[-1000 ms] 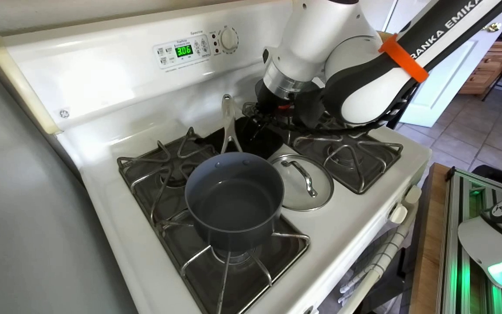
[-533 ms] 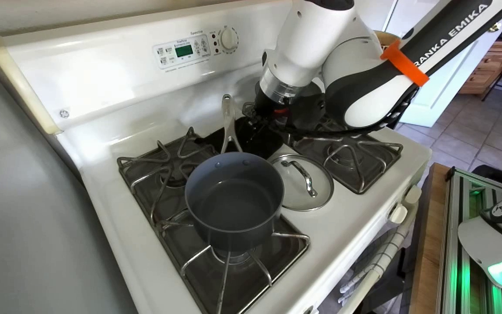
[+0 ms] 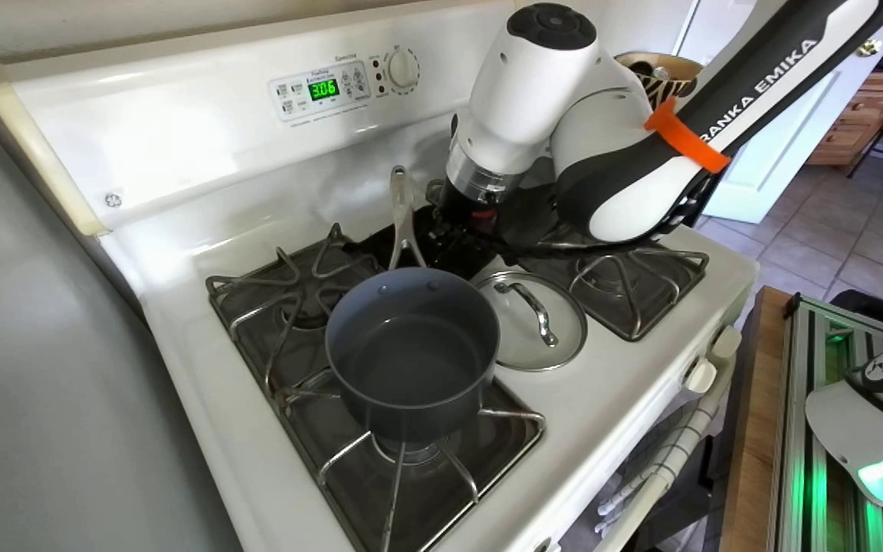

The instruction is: Use the black pot holder to place the glass lid on the pot.

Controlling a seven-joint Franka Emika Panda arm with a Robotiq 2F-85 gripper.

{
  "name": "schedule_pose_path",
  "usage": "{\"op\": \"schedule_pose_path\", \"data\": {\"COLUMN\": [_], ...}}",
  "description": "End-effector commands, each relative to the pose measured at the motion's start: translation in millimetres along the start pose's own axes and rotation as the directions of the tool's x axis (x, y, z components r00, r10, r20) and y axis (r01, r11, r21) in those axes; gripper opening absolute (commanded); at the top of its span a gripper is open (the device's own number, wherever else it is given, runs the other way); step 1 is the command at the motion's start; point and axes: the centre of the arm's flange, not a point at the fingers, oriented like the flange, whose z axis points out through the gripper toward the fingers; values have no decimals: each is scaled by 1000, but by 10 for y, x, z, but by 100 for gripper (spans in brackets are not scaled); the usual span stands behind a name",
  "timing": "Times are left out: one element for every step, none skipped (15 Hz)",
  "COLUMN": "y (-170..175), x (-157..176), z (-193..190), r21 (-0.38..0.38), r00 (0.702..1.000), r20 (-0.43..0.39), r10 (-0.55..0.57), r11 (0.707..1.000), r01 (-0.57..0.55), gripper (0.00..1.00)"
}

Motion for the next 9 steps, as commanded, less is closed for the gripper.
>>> {"op": "schedule_pose_path", "data": {"y": [-76,-71,-67,-63,-69,-69,-67,-65,-63], "x": [18,24,31,34,52,67,79,84,86], "z": [172,196,213,227,218,211,202,194,189], "r21": [-11,-12,-14,-14,-12,-10,-9,-8,-7], "r00": [999,999,999,999,999,999,999,998,998], "r20": [-2,3,4,7,5,4,3,4,13], "r10": [36,37,40,44,48,51,55,57,56], "r11": [999,999,999,999,999,999,998,998,998], "r01": [-36,-37,-40,-44,-48,-51,-55,-57,-56], "gripper": [83,74,67,56,49,41,34,25,17]}}
